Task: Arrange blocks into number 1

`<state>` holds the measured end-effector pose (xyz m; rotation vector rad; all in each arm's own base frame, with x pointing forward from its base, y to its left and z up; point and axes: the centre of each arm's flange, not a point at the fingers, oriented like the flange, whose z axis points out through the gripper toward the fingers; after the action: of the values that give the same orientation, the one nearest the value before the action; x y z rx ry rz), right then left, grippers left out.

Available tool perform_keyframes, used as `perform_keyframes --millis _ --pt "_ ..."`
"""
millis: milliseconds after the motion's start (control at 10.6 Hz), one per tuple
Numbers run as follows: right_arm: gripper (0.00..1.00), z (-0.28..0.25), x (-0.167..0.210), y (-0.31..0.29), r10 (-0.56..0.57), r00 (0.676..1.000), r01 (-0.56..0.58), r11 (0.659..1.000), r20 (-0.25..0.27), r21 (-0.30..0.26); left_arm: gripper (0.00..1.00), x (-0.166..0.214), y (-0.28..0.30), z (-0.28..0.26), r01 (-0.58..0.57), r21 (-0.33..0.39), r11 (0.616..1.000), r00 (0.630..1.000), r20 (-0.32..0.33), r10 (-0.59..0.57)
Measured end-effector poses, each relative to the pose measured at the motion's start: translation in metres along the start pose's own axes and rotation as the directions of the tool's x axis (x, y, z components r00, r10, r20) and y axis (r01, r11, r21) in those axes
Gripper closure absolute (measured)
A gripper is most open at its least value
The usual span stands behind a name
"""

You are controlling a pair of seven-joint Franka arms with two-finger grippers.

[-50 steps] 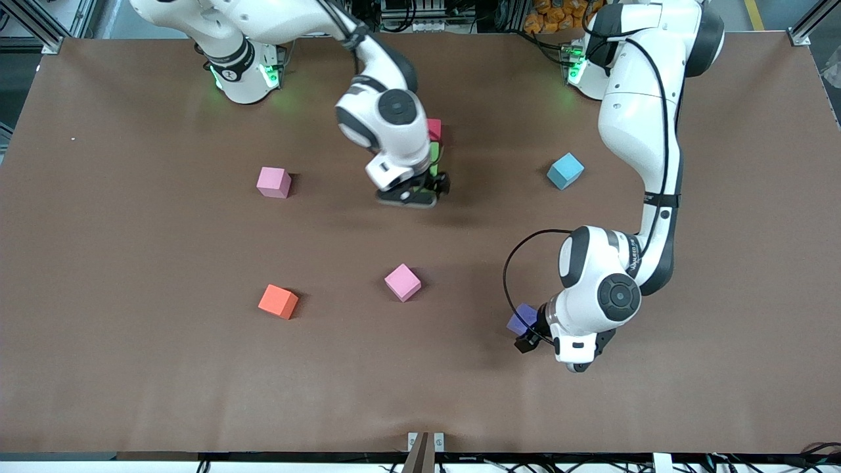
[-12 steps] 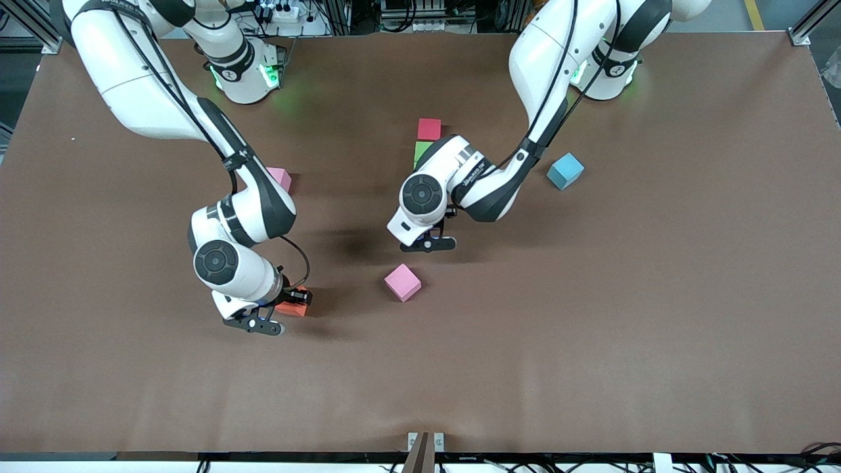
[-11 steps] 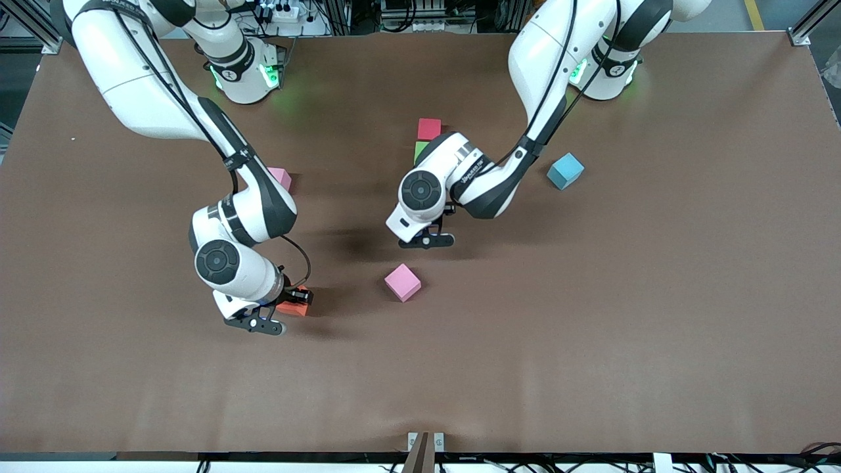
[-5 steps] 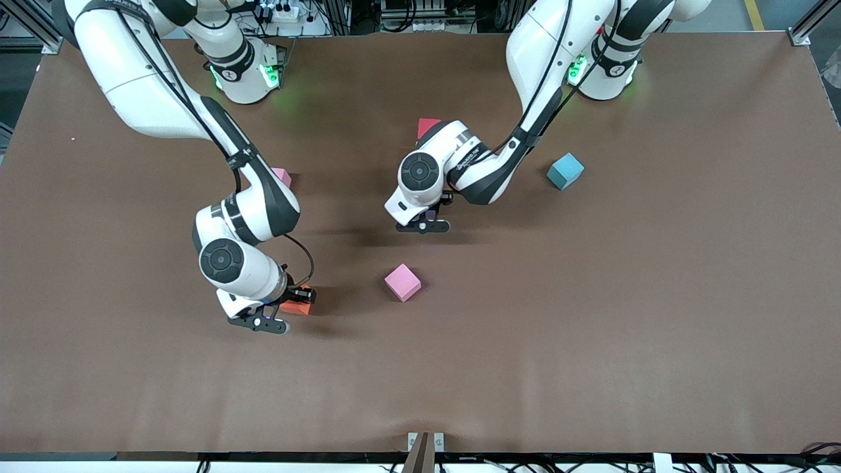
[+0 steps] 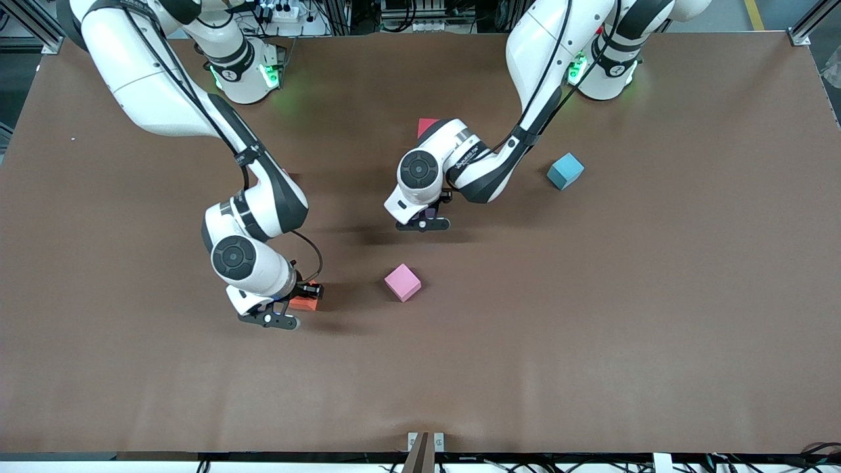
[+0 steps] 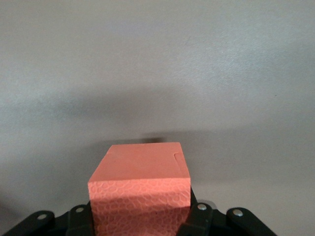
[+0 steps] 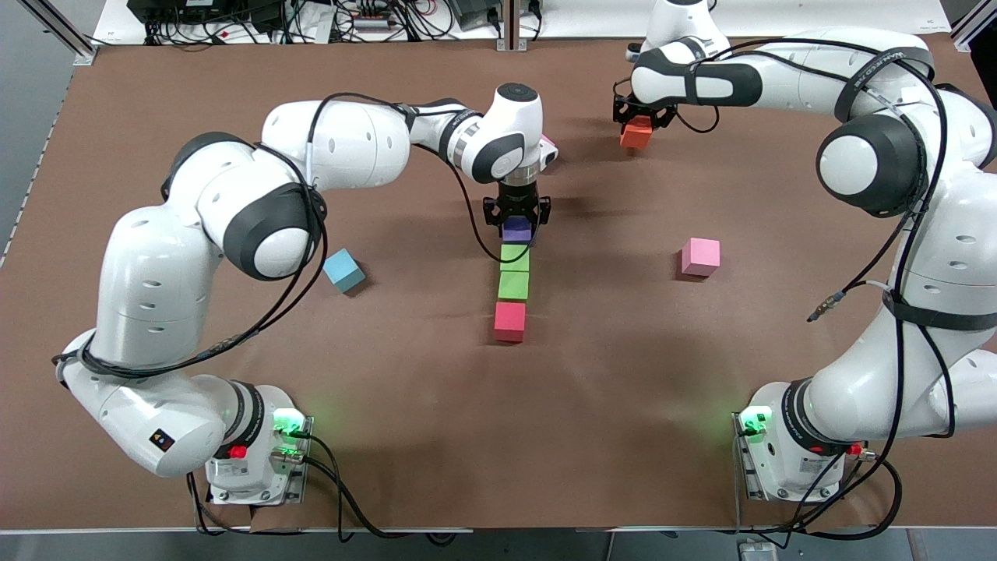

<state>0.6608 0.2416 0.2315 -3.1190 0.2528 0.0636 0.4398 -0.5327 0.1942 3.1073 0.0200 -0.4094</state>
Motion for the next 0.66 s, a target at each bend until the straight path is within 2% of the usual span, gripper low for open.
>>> perform_keyframes --millis 95,189,379,473,663 --pt "0.39 -0.001 -0.003 -0.006 -0.009 1.0 0.009 1.0 -0.001 0.0 0.06 -0.001 0.001 -0.001 0.002 -0.002 1.0 1.0 -0.001 -0.002" --pt "0.39 -0.002 -0.007 -0.012 -0.019 1.0 0.019 1.0 0.001 -0.003 0.0 0.0 0.001 -0.005 0.015 -0.009 1.0 1.0 -0.006 -0.015" --pt "0.39 -0.003 -0.02 -0.026 -0.047 0.999 0.047 0.999 0.022 -0.022 0.0 0.002 0.003 -0.053 0.07 -0.073 0.995 0.996 -0.052 -0.074" --pt "0.39 -0.003 -0.031 -0.039 -0.069 0.997 0.07 0.997 0.028 -0.028 0.0 0.006 -0.007 -0.109 0.093 -0.112 0.989 0.991 -0.09 -0.103" --pt "0.39 -0.005 -0.065 -0.082 -0.107 0.994 0.108 0.994 0.029 -0.035 0.0 0.022 -0.078 -0.244 0.136 -0.179 0.974 0.97 -0.177 -0.168"
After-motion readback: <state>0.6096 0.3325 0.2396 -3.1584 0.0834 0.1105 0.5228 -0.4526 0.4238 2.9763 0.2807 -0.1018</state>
